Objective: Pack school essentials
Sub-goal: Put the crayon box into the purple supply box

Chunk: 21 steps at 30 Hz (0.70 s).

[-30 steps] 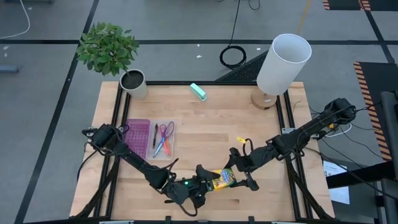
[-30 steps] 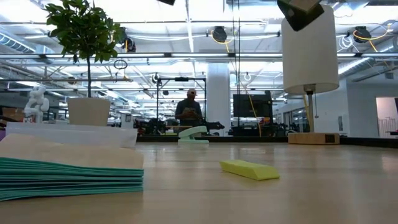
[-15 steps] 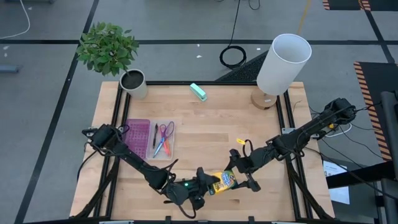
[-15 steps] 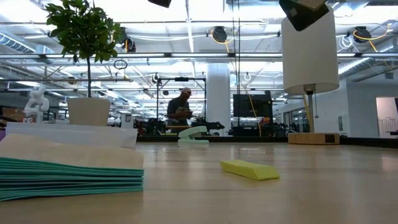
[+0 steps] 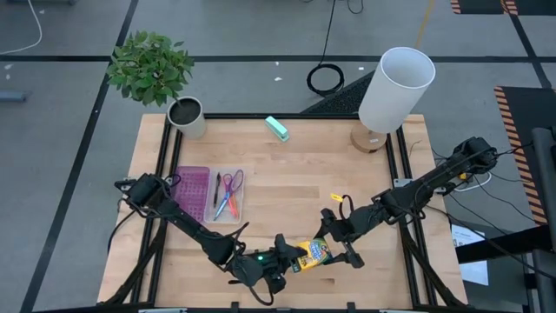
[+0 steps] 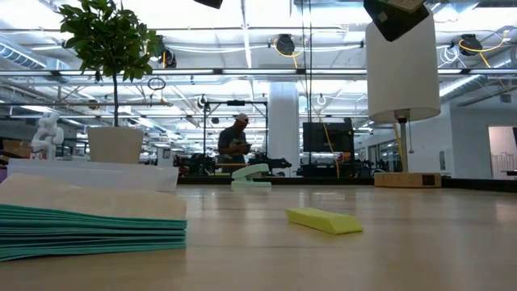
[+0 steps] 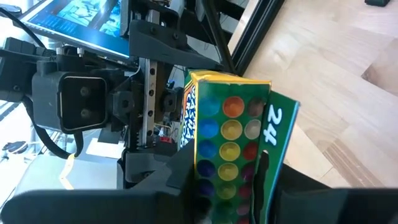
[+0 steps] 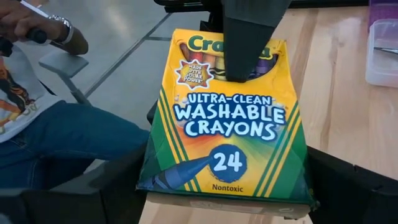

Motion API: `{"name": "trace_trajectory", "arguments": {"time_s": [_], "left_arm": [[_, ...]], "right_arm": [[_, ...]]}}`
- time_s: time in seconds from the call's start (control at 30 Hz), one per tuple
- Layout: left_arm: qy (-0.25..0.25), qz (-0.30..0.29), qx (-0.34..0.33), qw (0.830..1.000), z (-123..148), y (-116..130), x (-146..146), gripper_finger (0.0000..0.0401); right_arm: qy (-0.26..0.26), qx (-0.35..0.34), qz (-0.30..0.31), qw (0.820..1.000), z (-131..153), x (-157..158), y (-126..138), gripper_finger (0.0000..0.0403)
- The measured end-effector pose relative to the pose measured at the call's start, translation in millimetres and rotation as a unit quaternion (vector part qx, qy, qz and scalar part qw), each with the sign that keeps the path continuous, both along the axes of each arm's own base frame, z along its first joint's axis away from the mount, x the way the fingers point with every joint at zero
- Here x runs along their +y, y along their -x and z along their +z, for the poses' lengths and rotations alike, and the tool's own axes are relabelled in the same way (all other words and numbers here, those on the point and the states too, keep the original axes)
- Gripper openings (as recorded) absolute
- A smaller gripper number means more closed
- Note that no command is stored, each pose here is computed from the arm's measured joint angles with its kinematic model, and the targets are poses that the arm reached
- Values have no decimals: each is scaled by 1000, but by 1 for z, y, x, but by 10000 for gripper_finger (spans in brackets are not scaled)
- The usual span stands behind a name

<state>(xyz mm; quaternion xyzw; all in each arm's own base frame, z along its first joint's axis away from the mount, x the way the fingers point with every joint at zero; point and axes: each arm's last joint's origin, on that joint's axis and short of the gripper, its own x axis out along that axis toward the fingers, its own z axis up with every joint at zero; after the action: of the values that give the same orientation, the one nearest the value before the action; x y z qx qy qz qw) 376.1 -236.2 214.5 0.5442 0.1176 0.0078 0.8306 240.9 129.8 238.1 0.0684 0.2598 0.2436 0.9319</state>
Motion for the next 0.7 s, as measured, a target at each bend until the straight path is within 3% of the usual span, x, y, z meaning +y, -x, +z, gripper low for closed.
{"name": "trace_trajectory", "arguments": {"time_s": [0.23, 0.47, 0.7], "left_arm": [[1, 0, -1, 1000, 0, 0, 0, 102], [3, -3, -1, 1000, 0, 1, -1, 102], [6, 0, -10, 1000, 2, 1, -3, 102]], "right_arm": [[-5, 0, -1, 1000, 0, 0, 0, 340], [-26, -3, -2, 1000, 3, 1, -1, 394], [-38, -31, -1, 999, 13, 0, 2, 398]]}}
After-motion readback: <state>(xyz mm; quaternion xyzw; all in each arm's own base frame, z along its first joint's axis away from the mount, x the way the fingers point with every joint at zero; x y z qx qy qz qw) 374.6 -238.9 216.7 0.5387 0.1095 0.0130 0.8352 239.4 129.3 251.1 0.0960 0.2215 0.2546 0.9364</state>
